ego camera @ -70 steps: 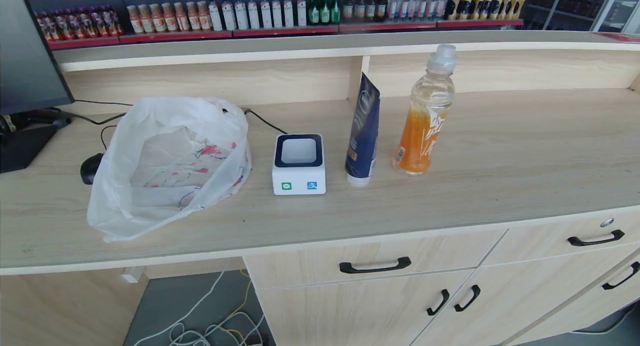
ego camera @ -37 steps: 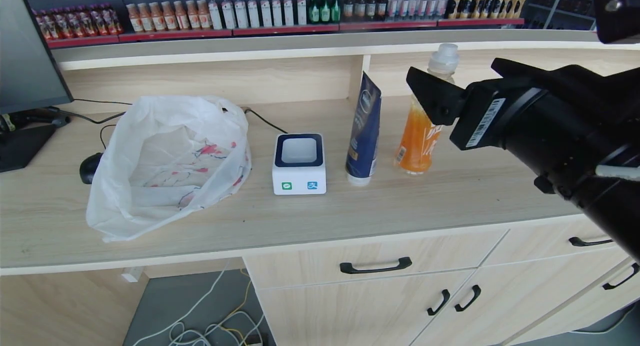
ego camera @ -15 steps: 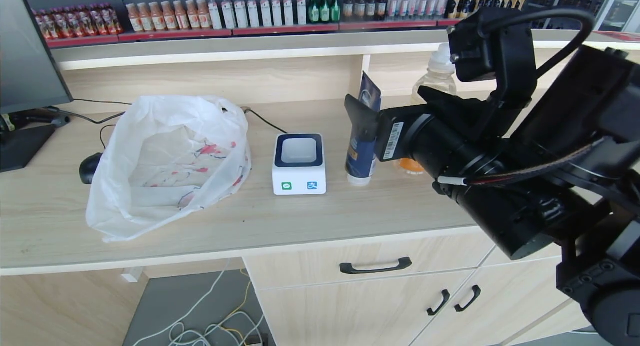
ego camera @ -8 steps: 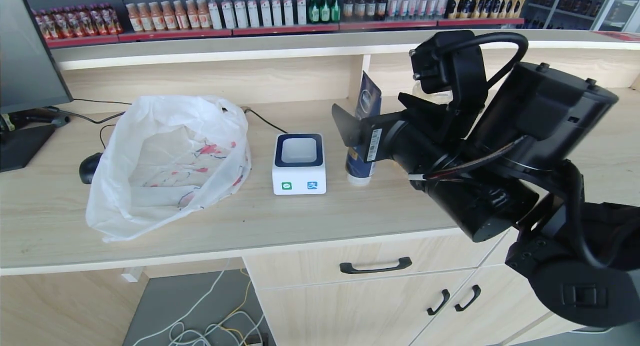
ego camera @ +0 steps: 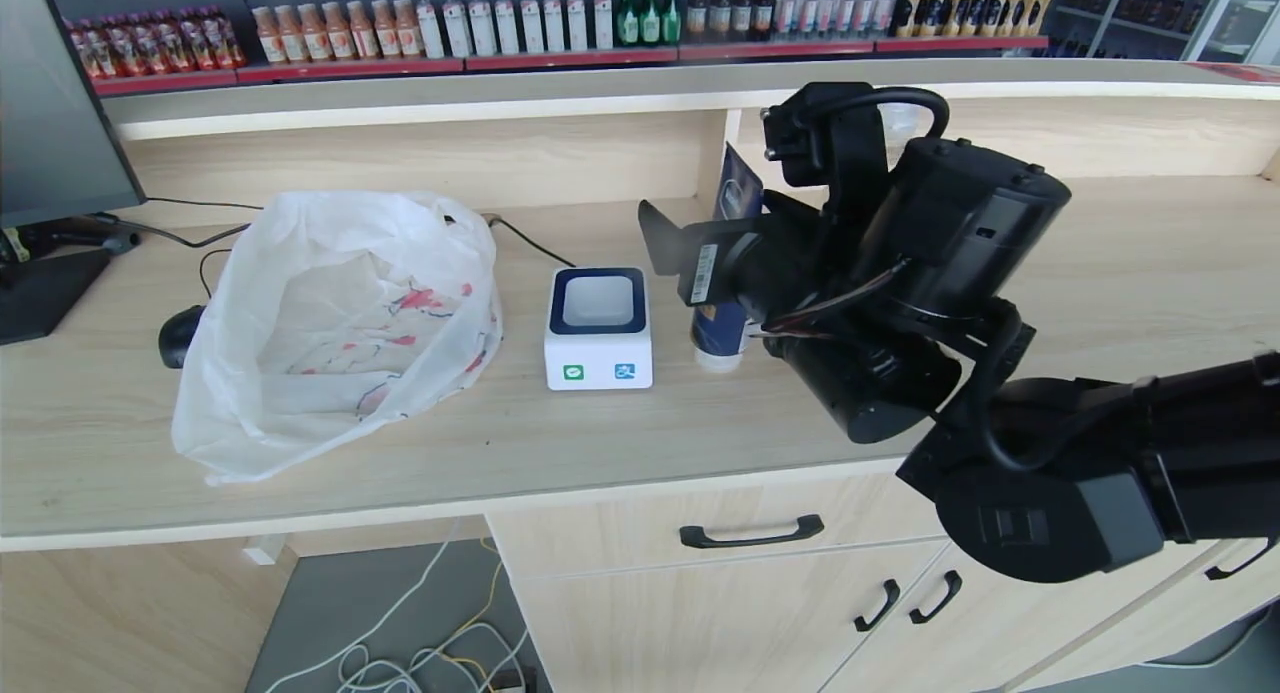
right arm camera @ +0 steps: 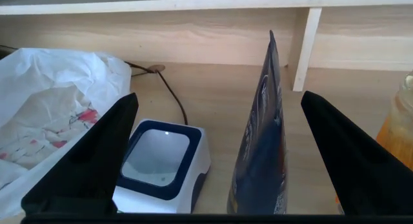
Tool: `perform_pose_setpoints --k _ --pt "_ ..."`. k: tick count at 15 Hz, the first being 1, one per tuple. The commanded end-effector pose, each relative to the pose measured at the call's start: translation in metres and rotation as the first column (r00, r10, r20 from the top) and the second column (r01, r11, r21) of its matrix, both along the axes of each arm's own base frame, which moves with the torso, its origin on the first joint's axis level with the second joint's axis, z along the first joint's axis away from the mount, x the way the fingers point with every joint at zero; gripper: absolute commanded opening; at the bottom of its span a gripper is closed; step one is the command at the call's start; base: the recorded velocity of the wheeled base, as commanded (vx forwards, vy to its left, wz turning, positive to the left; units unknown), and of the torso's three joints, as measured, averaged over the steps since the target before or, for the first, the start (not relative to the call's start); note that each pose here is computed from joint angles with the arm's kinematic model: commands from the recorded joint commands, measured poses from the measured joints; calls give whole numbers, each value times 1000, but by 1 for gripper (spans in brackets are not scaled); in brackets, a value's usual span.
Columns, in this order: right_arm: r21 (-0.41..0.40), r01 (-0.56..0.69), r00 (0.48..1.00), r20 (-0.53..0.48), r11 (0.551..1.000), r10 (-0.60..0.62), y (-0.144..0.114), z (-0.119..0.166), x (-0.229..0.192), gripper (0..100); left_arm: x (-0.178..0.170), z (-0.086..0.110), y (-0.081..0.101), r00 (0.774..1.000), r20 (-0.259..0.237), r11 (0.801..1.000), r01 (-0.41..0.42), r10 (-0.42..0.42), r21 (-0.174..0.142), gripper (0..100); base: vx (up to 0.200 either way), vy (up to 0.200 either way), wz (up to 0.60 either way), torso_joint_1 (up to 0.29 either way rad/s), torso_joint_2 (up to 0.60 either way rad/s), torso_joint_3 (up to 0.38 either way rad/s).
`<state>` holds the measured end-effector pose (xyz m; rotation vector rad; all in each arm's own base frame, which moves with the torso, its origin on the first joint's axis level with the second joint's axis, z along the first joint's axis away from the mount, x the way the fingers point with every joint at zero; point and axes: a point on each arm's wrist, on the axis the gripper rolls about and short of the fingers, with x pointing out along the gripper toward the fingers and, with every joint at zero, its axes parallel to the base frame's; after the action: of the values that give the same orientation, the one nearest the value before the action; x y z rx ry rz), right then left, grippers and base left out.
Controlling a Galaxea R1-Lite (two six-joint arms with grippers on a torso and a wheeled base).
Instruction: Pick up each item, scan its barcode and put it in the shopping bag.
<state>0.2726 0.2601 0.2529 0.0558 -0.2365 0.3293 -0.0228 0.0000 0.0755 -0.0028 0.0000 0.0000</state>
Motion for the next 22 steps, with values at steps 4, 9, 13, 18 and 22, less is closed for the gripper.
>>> perform_pose_setpoints --k 4,9,13,18,22 --pt "-3 14 1000 -16 1000 -14 1 -8 9 100 0 0 0 1000 0 1000 0 0 0 100 0 0 0 0 0 0" --pt "-8 29 999 -33 1000 -29 -1 -16 17 100 0 0 0 1000 0 1000 0 0 0 100 0 0 0 0 0 0" --pt "15 36 998 -54 999 -35 -3 -21 21 100 0 0 0 1000 0 1000 0 0 0 100 0 0 0 0 0 0" --pt "-10 37 996 -77 999 -38 1 -34 28 100 0 0 0 1000 0 1000 0 0 0 100 0 0 0 0 0 0" --pt "-10 43 996 -73 999 -43 2 -41 32 100 0 0 0 1000 0 1000 0 0 0 100 0 0 0 0 0 0"
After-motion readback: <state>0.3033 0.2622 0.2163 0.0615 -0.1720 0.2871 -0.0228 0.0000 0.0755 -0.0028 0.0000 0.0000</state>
